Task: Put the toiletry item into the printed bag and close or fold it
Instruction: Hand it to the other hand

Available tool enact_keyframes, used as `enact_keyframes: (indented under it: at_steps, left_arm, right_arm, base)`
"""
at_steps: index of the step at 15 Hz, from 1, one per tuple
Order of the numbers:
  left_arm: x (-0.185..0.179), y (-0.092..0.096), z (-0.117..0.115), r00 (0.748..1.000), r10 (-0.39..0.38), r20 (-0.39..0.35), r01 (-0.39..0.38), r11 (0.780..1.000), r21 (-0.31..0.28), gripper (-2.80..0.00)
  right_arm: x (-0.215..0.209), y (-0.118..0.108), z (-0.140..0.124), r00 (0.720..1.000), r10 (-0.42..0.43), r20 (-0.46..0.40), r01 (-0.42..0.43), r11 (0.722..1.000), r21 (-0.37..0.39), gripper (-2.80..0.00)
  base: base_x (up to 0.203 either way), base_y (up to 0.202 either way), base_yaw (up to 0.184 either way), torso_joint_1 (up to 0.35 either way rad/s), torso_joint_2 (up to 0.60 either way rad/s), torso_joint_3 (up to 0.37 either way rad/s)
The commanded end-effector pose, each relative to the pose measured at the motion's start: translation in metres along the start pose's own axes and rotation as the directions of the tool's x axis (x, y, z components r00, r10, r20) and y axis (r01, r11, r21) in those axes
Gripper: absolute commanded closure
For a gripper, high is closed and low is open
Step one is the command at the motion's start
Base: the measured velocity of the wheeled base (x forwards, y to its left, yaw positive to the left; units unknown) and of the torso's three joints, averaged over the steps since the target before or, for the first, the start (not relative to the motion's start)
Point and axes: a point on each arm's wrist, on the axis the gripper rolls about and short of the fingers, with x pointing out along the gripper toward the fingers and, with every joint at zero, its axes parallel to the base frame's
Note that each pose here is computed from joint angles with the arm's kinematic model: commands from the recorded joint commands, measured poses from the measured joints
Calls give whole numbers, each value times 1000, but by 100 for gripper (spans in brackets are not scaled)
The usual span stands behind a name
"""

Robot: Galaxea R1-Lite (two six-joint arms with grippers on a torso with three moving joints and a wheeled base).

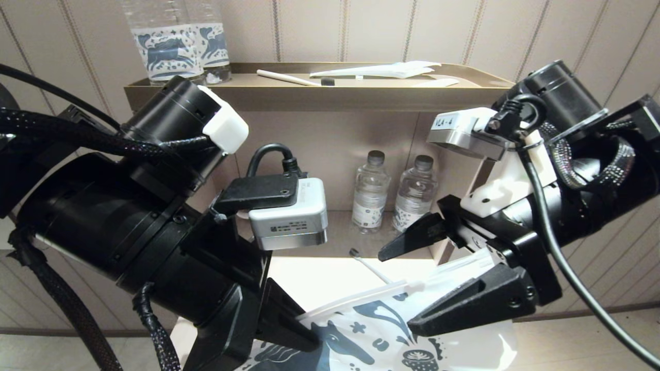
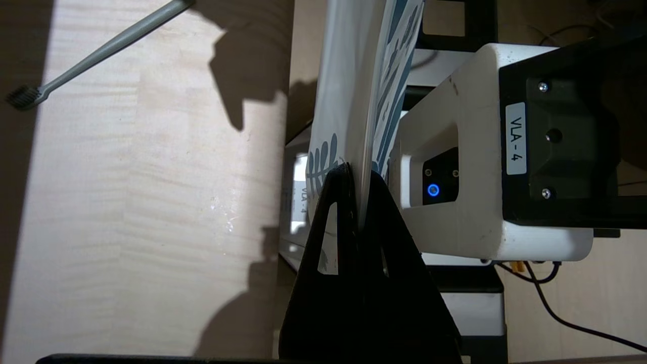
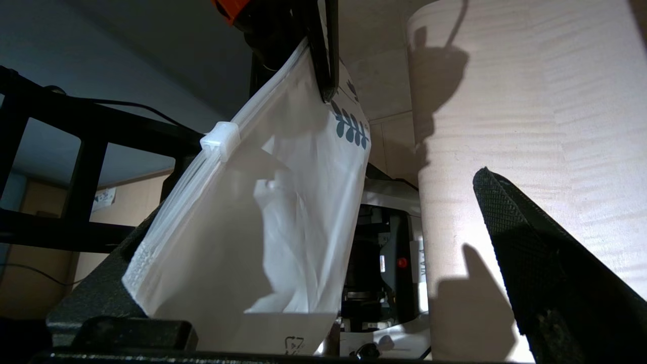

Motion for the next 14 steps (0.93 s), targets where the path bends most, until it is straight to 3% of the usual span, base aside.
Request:
enact_keyframes:
  at_steps: [1, 4, 5, 8, 11, 14]
  left_arm:
    - [-2, -2, 0, 1000, -4, 4, 4, 1000, 4, 0]
    - [-4, -3, 0, 1000, -4, 12, 4, 1000, 9, 0]
    - [-4, -3, 0, 1000, -4, 13, 4, 1000, 9, 0]
    - [-1, -5, -4, 1000, -11, 6, 11, 1000, 6, 0]
    - [5, -2, -4, 998, 16, 67, -19, 999, 44, 0]
    - [7, -5, -4, 997, 11, 71, -14, 999, 50, 0]
  right_arm:
    - [1, 1, 1, 1000, 8, 2, -8, 1000, -5, -280]
    - [2, 3, 3, 1000, 15, 3, -15, 1000, -11, -280]
    - [2, 3, 3, 1000, 15, 3, -15, 1000, -9, 0]
    - [1, 4, 3, 1000, 15, 3, -15, 1000, -12, 0]
    - [0, 6, 3, 1000, 14, 6, -14, 1000, -14, 0]
    - [-1, 7, 4, 1000, 13, 7, -13, 1000, -17, 0]
  base:
    - [0, 0, 0, 0, 0, 0]
    - [0, 0, 0, 0, 0, 0]
    - [0, 0, 0, 0, 0, 0]
    - [0, 0, 0, 0, 0, 0]
    - [0, 0, 0, 0, 0, 0]
    - [0, 0, 0, 0, 0, 0]
